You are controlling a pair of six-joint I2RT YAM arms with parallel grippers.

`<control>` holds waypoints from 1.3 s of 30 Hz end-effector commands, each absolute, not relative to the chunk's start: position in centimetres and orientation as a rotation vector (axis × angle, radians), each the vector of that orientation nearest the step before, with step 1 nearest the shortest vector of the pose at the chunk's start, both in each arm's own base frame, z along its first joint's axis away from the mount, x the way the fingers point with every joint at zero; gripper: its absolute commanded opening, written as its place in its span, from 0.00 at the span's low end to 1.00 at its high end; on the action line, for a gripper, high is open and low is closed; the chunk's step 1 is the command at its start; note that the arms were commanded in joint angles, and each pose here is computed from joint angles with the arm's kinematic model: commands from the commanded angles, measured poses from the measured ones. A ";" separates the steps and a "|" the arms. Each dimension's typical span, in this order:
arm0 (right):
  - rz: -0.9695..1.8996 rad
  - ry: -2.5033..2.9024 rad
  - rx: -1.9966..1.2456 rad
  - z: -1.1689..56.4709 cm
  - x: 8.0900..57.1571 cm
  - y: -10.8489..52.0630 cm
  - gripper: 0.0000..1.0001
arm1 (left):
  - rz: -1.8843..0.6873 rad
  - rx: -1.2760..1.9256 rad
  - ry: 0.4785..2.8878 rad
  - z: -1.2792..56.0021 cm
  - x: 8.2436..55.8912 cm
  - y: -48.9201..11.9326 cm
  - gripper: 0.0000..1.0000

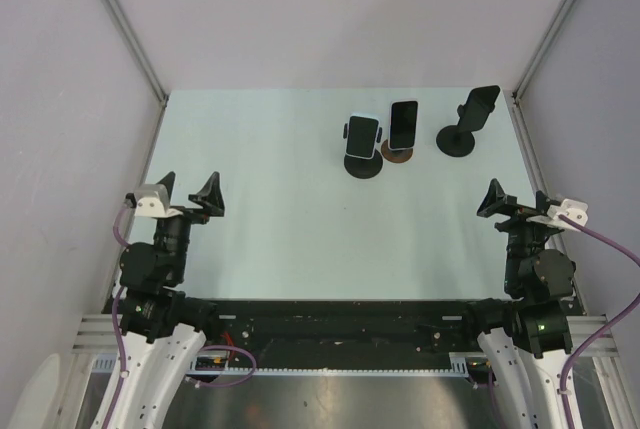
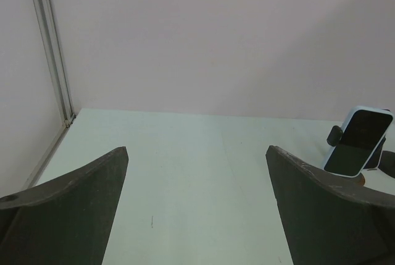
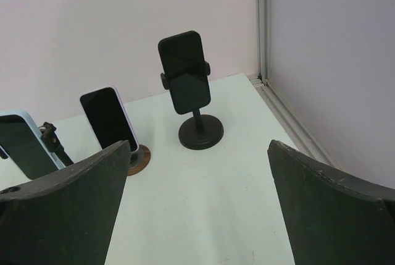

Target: Remove the phone from the phone stand

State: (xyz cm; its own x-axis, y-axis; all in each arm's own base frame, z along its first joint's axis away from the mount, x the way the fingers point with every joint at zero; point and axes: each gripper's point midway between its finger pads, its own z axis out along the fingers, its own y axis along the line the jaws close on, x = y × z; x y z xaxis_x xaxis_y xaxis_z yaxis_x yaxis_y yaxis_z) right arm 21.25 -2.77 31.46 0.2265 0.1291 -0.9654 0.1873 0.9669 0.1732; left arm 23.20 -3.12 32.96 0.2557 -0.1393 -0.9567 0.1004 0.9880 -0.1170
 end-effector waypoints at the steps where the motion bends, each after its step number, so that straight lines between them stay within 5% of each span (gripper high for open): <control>1: -0.016 1.299 0.292 32.6 21.1 -2.8 1.00 | -0.148 -0.055 1.291 33.0 23.1 -2.7 0.99; 28: 0.337 1.811 0.197 28.9 32.4 6.2 1.00 | -0.238 -0.047 1.184 34.8 20.6 -3.2 1.00; 39: 0.535 1.727 -0.377 30.8 38.0 16.9 1.00 | -0.240 -0.032 1.182 34.8 20.4 -3.5 1.00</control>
State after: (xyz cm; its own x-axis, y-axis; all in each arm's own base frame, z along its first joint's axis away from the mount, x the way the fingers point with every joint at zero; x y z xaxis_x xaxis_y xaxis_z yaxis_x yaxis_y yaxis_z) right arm 36.19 12.86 25.05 -0.4067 0.1358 -0.9034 -0.2690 0.9272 0.2605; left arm 20.61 -3.14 34.52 0.3436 -0.1970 -0.9182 0.1501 0.9767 -0.1534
